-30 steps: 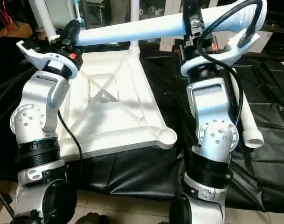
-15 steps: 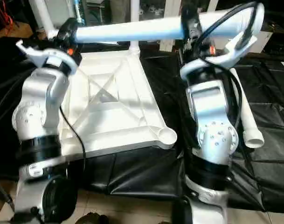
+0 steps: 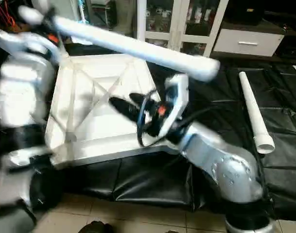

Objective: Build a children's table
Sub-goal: Insert table leg to table base

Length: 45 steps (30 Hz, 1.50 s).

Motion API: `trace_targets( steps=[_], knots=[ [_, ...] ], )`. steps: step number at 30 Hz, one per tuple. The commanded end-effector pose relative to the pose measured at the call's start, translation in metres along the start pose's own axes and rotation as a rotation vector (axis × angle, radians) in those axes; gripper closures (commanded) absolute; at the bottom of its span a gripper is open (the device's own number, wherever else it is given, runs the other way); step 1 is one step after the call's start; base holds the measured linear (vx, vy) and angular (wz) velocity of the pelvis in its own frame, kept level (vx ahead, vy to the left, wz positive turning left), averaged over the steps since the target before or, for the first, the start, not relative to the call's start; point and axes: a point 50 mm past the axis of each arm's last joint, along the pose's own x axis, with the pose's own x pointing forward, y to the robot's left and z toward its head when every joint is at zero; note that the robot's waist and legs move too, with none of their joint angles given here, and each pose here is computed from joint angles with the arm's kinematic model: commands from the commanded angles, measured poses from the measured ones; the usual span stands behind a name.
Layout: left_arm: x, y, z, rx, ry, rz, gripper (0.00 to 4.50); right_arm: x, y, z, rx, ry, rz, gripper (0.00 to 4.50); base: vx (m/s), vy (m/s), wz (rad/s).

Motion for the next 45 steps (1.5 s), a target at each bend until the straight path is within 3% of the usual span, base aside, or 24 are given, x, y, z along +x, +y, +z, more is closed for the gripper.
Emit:
trace_targets(
  steps=[1, 6, 7, 12, 14, 16, 21, 33, 37, 45],
  knots=[
    [0.005, -0.014, 0.000, 0.074, 0.017, -0.084, 3.06, -0.002, 0.006, 0.015, -0.101, -0.049, -0.002, 0.17, 0.000, 0.000, 0.00],
    [0.006, -0.025, 0.001, 0.262, 0.050, -0.185, 3.06, -0.006, 0.008, 0.042, -0.372, -0.145, -0.076, 0.00, 0.000, 0.000, 0.00],
    [0.006, -0.028, 0.000, 0.336, 0.064, -0.218, 3.06, -0.008, 0.010, 0.050, -0.487, -0.168, -0.088, 0.00, 0.000, 0.000, 0.00],
    [0.004, -0.038, -0.005, 0.430, 0.109, -0.320, 3.06, -0.014, 0.009, 0.063, -0.542, -0.231, -0.115, 0.00, 0.000, 0.000, 0.00],
    [0.004, -0.040, -0.005, 0.423, 0.114, -0.332, 3.06, -0.015, 0.007, 0.064, -0.570, -0.215, -0.134, 0.00, 0.000, 0.000, 0.00],
    [0.005, -0.042, -0.005, 0.421, 0.117, -0.356, 3.06, -0.014, 0.003, 0.061, -0.668, -0.136, -0.154, 0.00, 0.000, 0.000, 0.00],
    [0.006, -0.044, -0.006, 0.417, 0.130, -0.388, 3.06, -0.010, -0.002, 0.052, -0.744, -0.063, -0.193, 0.00, 0.000, 0.000, 0.00],
    [-0.003, -0.061, -0.023, 0.469, 0.263, -0.559, 3.06, -0.006, -0.027, 0.051, -0.826, 0.073, -0.321, 0.00, 0.000, 0.000, 0.00],
    [-0.011, -0.075, -0.033, 0.440, 0.329, -0.660, 3.06, -0.005, -0.039, 0.042, -0.796, 0.159, -0.325, 0.00, 0.000, 0.000, 0.00],
    [-0.016, -0.081, -0.038, 0.469, 0.364, -0.734, 3.06, -0.011, -0.049, 0.027, -0.728, 0.302, -0.324, 0.00, 0.000, 0.000, 0.00]
  ],
)
